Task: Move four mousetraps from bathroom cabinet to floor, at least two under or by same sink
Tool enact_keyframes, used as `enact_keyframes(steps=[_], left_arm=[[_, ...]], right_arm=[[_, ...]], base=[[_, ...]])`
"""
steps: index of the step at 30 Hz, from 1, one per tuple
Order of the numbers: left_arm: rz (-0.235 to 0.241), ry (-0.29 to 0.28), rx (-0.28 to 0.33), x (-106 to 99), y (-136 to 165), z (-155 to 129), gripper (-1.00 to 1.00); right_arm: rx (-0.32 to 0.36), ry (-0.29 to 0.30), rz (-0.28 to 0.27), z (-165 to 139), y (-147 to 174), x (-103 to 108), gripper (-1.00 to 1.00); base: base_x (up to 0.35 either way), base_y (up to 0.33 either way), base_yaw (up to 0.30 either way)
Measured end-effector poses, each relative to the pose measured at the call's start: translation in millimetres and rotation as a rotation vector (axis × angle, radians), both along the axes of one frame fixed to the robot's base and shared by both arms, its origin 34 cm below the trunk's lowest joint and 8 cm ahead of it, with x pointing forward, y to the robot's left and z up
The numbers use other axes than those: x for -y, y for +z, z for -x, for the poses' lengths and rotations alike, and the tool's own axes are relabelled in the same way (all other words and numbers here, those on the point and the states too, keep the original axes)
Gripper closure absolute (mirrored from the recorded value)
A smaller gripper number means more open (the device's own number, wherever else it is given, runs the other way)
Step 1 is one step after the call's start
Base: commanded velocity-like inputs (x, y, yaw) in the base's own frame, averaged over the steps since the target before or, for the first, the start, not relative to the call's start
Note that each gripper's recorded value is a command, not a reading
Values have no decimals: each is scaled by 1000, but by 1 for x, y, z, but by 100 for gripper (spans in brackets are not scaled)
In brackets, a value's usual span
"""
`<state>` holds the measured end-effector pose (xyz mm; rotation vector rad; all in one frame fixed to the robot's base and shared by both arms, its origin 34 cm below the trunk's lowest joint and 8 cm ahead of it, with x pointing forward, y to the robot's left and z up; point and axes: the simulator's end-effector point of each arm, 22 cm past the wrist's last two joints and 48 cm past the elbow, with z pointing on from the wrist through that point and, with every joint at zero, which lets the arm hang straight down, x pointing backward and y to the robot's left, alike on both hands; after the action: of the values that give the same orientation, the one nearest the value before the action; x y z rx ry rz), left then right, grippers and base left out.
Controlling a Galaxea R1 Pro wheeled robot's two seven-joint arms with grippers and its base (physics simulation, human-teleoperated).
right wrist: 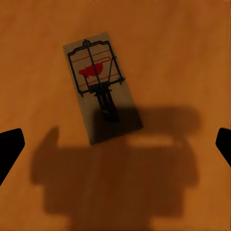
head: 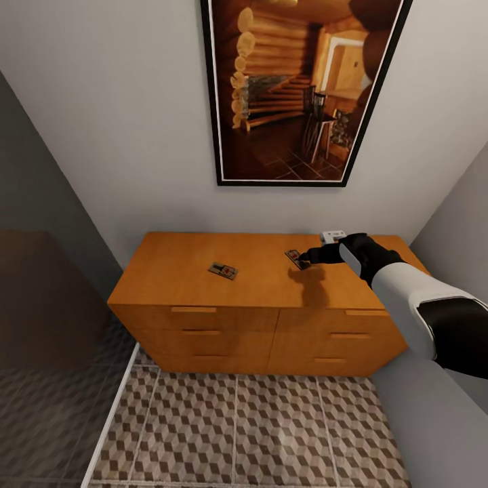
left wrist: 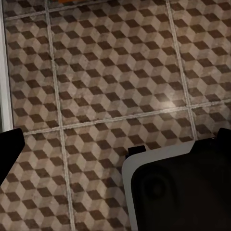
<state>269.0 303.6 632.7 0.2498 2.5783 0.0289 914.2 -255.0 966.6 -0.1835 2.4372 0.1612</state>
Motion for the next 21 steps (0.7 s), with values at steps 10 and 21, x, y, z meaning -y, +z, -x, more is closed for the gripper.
enact_keyframes(steps=[10,21], left_arm=[[0,0,0,0,0,0,-100],[0,0,-1,0,0,0,-100]], right_arm=[[13,-1,4,-2,0,2,-100],[14,-5,8,-2,0,4,-100]], base=[[0,0,0],[0,0,0]])
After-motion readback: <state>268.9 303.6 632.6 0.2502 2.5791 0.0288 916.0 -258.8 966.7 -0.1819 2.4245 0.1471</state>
